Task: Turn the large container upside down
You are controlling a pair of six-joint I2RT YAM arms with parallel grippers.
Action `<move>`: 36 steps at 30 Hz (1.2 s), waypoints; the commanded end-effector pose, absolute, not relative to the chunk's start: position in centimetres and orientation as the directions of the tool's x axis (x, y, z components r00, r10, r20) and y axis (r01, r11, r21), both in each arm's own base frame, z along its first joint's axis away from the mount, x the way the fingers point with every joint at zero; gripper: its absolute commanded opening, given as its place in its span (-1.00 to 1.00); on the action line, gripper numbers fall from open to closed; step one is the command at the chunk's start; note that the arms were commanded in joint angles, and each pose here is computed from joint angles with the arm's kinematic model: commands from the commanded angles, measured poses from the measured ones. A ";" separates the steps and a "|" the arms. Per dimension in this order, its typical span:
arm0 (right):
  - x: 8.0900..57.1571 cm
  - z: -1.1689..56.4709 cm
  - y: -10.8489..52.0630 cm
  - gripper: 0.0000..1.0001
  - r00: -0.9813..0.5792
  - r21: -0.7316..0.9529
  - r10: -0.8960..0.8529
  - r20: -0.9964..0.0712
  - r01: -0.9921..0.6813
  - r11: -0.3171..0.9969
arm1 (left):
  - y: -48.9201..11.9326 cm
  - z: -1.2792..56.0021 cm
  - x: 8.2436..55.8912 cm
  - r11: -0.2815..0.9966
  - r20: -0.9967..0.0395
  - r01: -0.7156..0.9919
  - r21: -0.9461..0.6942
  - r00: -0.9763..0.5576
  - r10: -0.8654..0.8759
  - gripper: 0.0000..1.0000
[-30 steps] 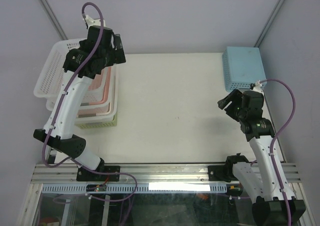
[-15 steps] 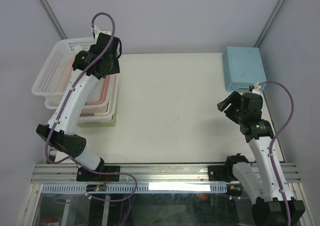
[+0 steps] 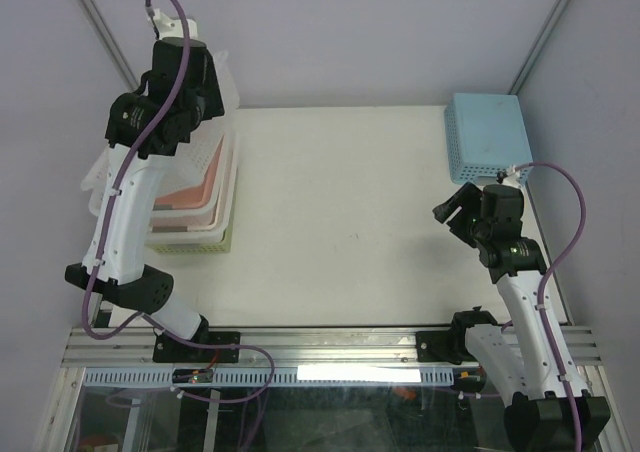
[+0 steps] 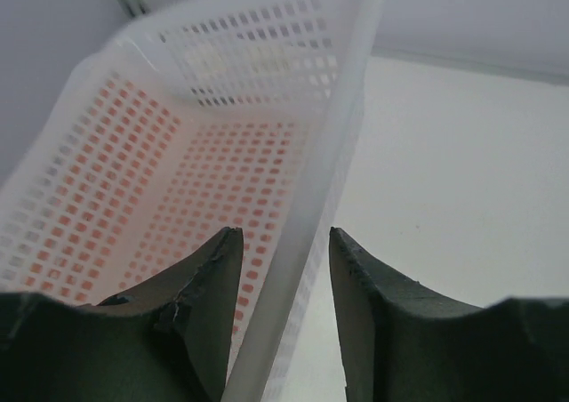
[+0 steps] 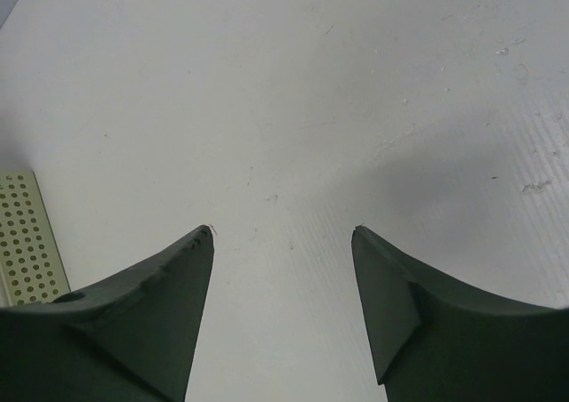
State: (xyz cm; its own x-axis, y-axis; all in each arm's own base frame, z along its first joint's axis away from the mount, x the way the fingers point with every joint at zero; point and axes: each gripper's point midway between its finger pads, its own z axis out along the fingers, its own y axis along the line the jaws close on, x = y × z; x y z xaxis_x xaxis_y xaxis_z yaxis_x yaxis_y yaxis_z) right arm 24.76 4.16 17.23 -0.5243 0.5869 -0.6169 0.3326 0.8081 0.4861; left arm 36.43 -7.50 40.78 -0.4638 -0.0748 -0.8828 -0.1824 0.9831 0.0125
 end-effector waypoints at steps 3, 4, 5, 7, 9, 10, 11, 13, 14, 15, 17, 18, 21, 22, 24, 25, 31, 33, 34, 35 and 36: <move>25.4 18.8 4.7 0.34 -0.493 0.529 0.602 -0.628 0.297 0.795 | -10.0 50.5 36.4 0.993 -0.977 -0.054 -0.103 -0.180 -0.111 -1.00; 25.4 18.9 4.7 0.34 -0.491 0.531 0.604 -0.628 0.298 0.794 | -10.7 51.3 36.4 0.993 -0.981 -0.024 -0.117 -0.156 -0.119 -1.00; 25.3 19.1 4.6 0.34 -0.488 0.530 0.605 -0.629 0.300 0.793 | -11.5 52.0 36.3 0.992 -0.983 0.005 -0.126 -0.135 -0.124 -1.00; 25.2 19.4 4.5 0.34 -0.480 0.528 0.606 -0.634 0.304 0.793 | -13.1 53.1 36.3 0.989 -0.986 0.059 -0.138 -0.101 -0.132 -1.00; 25.1 19.6 4.3 0.34 -0.476 0.526 0.607 -0.637 0.308 0.793 | -14.5 53.6 36.4 0.986 -0.988 0.099 -0.135 -0.083 -0.127 -1.00; 25.0 19.6 4.3 0.34 -0.475 0.525 0.607 -0.637 0.308 0.793 | -15.1 53.7 36.5 0.985 -0.989 0.113 -0.128 -0.081 -0.119 -1.00; 24.9 19.6 4.3 0.34 -0.474 0.524 0.607 -0.638 0.310 0.793 | -15.6 53.6 36.5 0.985 -0.990 0.123 -0.121 -0.083 -0.111 -1.00; 24.7 19.5 4.2 0.34 -0.474 0.522 0.608 -0.637 0.315 0.793 | -16.0 53.1 36.8 0.987 -0.991 0.121 -0.105 -0.095 -0.094 -1.00; 24.7 19.5 4.2 0.34 -0.474 0.521 0.608 -0.637 0.316 0.793 | -16.0 52.6 37.0 0.988 -0.991 0.116 -0.098 -0.105 -0.086 -1.00; 24.6 19.4 4.2 0.34 -0.476 0.520 0.608 -0.636 0.317 0.793 | -16.0 52.3 37.0 0.989 -0.990 0.113 -0.094 -0.114 -0.081 -1.00; 24.6 19.2 4.2 0.34 -0.479 0.519 0.608 -0.633 0.320 0.793 | -16.2 51.4 37.1 0.990 -0.988 0.115 -0.081 -0.137 -0.065 -0.61; 24.6 19.0 4.2 0.34 -0.482 0.518 0.608 -0.631 0.322 0.793 | -16.1 50.9 37.1 0.991 -0.987 0.113 -0.074 -0.150 -0.056 -0.32; 24.7 19.0 4.3 0.34 -0.491 0.518 0.605 -0.627 0.317 0.795 | -15.8 49.2 37.0 0.995 -0.980 0.093 -0.044 -0.197 -0.025 0.69; 24.7 19.1 4.3 0.34 -0.492 0.517 0.604 -0.627 0.317 0.795 | -15.5 48.6 36.9 0.996 -0.977 0.080 -0.036 -0.215 -0.018 0.88; 24.9 19.2 4.4 0.34 -0.493 0.519 0.602 -0.628 0.311 0.796 | -14.9 47.1 36.7 0.999 -0.967 0.051 -0.019 -0.256 -0.006 0.98; 24.9 19.3 4.5 0.34 -0.494 0.519 0.601 -0.628 0.310 0.797 | -14.7 46.2 36.5 0.999 -0.958 0.038 -0.010 -0.286 0.001 0.98; 25.1 20.1 4.4 0.35 -0.494 0.510 0.586 -0.642 0.296 0.808 | -14.3 40.6 35.2 1.000 -0.885 0.004 -0.003 -0.466 -0.001 0.98; 25.1 20.1 4.4 0.34 -0.495 0.509 0.585 -0.643 0.295 0.809 | -13.7 40.0 34.8 1.000 -0.876 -0.027 0.002 -0.483 -0.011 0.97; 25.1 20.1 4.5 0.34 -0.495 0.510 0.585 -0.642 0.293 0.808 | -13.3 39.5 34.6 0.999 -0.871 -0.045 0.007 -0.492 -0.016 0.91; 25.1 20.1 4.5 0.34 -0.495 0.512 0.586 -0.641 0.294 0.808 | -13.0 39.3 34.4 0.998 -0.868 -0.055 0.011 -0.496 -0.018 0.83; 25.1 20.1 4.5 0.34 -0.496 0.514 0.587 -0.639 0.292 0.806 | -12.7 39.1 34.2 0.998 -0.866 -0.064 0.014 -0.500 -0.020 0.74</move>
State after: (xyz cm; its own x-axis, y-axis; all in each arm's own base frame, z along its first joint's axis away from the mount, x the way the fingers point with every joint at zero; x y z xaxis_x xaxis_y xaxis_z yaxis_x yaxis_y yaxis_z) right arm 24.36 4.25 17.78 -0.5292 0.5956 -0.6044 0.3407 0.8015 0.4915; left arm 36.02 -15.12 38.39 -0.5093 0.0412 -0.8596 0.0188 0.9991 0.0367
